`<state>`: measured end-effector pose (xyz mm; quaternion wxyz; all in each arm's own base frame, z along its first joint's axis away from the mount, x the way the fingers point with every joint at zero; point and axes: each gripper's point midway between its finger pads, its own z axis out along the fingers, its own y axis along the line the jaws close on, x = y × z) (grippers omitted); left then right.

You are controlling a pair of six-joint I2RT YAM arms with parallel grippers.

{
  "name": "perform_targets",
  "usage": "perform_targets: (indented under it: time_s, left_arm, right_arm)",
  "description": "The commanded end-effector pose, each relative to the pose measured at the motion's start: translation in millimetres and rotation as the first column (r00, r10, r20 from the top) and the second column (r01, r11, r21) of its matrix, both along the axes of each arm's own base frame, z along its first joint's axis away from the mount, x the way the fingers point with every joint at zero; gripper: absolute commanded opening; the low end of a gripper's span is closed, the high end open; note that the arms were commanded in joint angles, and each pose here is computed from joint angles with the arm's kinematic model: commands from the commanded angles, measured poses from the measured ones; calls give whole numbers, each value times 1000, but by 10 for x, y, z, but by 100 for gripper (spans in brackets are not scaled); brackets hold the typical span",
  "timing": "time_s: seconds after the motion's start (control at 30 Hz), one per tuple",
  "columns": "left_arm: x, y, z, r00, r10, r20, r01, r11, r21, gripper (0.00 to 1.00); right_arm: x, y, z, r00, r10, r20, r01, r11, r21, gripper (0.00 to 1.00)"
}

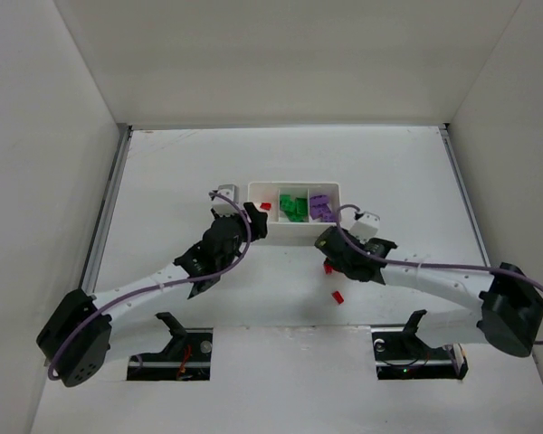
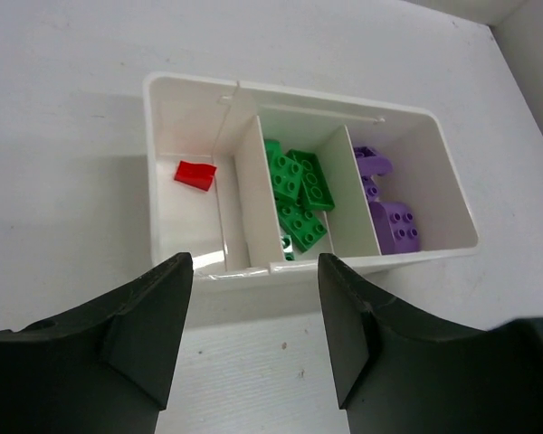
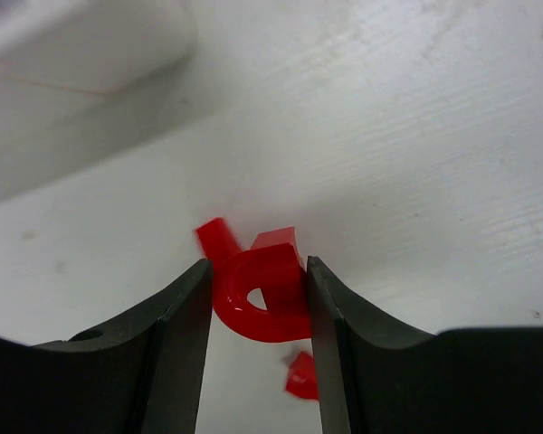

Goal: Sort the legos into containers by color

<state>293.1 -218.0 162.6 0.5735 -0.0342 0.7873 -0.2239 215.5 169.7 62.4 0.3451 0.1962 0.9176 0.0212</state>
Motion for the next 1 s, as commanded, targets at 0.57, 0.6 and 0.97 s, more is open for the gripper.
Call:
perform_targets:
  time_s: [0.57,0.6,0.97]
  left_arm:
    - [229,598,-46,980,196,18,-192,973,-131,54]
    - [224,583,-39,981,191,23,-186,974,-132,54]
    - [188,389,-54,990,138,30,-135,985,-104,49]
  right_arm:
    - [1737,2095,1357,872,278,402,-374,910,182,39]
    - [1773,2135,1319,875,276,399,-372,909,186,41]
    - [1747,1667,1564,880,195,434,-308,928,208,68]
